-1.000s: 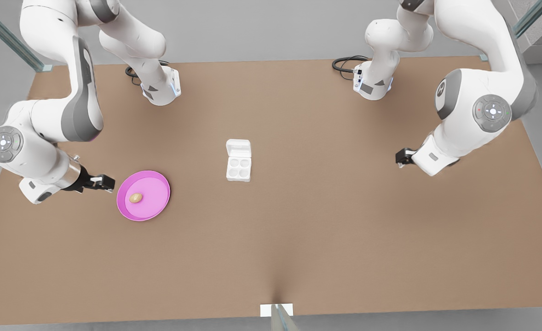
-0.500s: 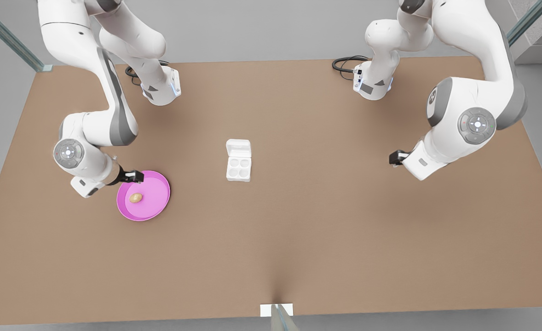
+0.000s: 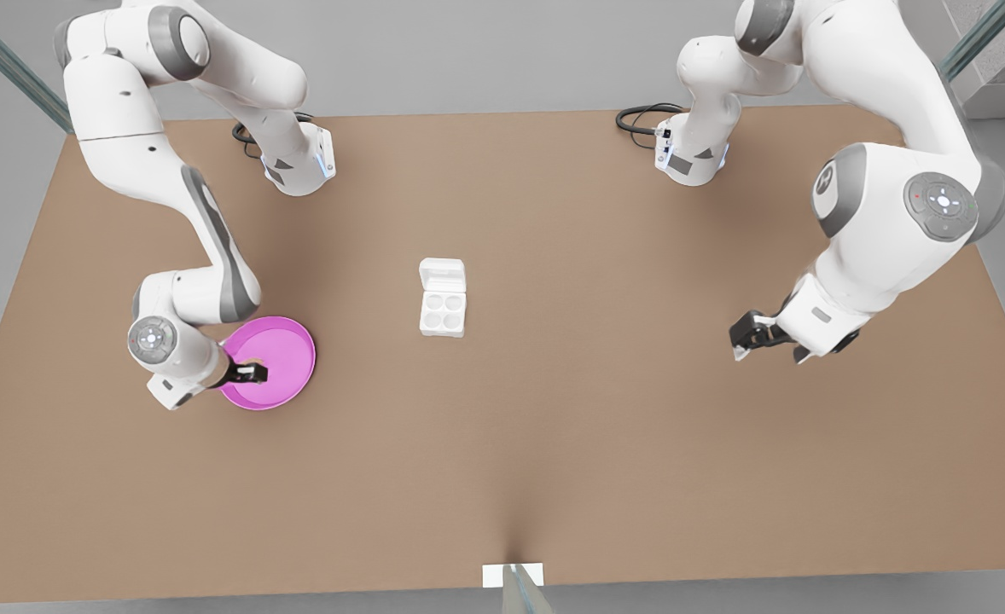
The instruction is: Pack egg into the box and close the box lid
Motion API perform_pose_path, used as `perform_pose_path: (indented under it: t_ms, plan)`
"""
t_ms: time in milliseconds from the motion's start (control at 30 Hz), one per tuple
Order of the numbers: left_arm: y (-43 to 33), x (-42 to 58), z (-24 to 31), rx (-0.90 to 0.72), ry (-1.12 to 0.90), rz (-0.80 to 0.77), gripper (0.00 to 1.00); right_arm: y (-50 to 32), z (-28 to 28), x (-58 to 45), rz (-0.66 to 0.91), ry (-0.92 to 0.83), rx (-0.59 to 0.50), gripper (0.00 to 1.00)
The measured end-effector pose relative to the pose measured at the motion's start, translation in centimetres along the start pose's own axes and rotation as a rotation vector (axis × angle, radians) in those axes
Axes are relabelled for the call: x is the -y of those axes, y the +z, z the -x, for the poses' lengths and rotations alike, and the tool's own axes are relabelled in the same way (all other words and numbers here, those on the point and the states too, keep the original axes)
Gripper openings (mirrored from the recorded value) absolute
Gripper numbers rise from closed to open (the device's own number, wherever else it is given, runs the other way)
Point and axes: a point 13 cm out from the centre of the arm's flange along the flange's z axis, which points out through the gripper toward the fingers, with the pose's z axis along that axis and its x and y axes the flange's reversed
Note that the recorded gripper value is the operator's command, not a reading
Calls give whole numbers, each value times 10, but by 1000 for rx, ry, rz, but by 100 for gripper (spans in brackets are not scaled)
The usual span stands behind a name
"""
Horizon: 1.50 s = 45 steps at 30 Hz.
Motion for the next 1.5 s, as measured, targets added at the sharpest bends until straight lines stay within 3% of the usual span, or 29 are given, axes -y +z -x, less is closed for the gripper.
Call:
perform_pose_path:
  t_ms: [233,467,700,1467,1500]
  plan:
    - [71,9,43,54,-14,-39,100,21,-1,-29,27,-31,55,100]
    - [80,10,54,97,-22,-45,100,23,-55,-17,26,-13,76,100]
    - [89,7,79,196,-23,-40,100,45,-56,4,51,10,93,100]
    - [127,-22,44,65,-5,75,100,86,-50,7,80,-16,118,100]
    - [127,-23,44,66,-2,80,100,86,-50,7,80,-16,119,97]
